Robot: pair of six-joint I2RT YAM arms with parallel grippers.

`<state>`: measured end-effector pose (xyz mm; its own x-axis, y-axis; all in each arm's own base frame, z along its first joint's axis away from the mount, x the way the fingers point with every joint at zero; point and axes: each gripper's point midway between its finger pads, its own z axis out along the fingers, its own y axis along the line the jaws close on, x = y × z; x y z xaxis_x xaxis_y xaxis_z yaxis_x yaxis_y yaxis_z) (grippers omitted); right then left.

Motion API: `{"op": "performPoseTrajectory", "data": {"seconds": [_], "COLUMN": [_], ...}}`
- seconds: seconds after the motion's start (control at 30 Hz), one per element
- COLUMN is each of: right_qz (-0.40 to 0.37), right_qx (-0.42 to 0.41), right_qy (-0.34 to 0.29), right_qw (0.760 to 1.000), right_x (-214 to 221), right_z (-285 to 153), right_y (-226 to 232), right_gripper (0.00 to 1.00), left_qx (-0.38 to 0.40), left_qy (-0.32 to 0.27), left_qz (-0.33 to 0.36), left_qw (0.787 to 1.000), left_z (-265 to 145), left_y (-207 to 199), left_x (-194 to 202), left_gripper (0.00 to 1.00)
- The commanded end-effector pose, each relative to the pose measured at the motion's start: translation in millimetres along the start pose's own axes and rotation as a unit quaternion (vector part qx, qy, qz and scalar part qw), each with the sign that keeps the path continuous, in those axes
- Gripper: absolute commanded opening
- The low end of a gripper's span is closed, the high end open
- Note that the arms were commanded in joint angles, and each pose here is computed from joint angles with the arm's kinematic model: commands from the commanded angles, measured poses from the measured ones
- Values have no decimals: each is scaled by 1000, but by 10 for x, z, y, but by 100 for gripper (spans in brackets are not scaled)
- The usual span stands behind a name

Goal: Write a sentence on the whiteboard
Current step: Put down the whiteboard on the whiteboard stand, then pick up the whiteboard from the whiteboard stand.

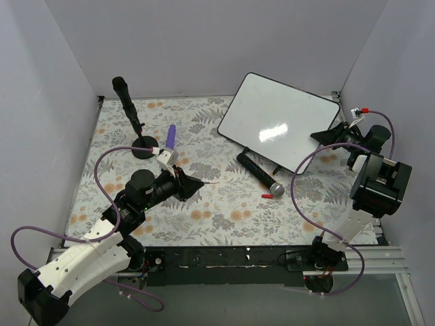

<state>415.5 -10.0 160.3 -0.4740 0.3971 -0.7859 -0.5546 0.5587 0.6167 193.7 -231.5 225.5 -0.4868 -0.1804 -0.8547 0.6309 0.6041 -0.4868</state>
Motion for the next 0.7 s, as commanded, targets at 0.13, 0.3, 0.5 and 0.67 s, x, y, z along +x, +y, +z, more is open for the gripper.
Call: {"op": "performPoseTrajectory", "data": {"seconds": [0.13, 0.3, 0.5, 0.67], "right_qz": [-48, -44, -45, -88], "right_qx": [22, 15, -6, -29], "right_qy": [-4, -6, -17, -37], "right_qw": [999, 999, 999, 995], "right_x": [-270, -325, -355, -398], "right_z": [180, 282, 280, 194], "right_y": [80, 110, 231, 527], "right_gripper": [41, 28, 2, 1], "left_qx": [-3, -5, -7, -7], "left_qy": [-4, -1, -1, 0], "left_qz": [5, 4, 4, 4], "left_qw": [1000, 1000, 1000, 1000], "left_z": [-1, 11, 8, 16], "left_y": [26, 37, 43, 45], "left_x": [-6, 10, 11, 10], "left_gripper": [0, 0, 0, 0]}}
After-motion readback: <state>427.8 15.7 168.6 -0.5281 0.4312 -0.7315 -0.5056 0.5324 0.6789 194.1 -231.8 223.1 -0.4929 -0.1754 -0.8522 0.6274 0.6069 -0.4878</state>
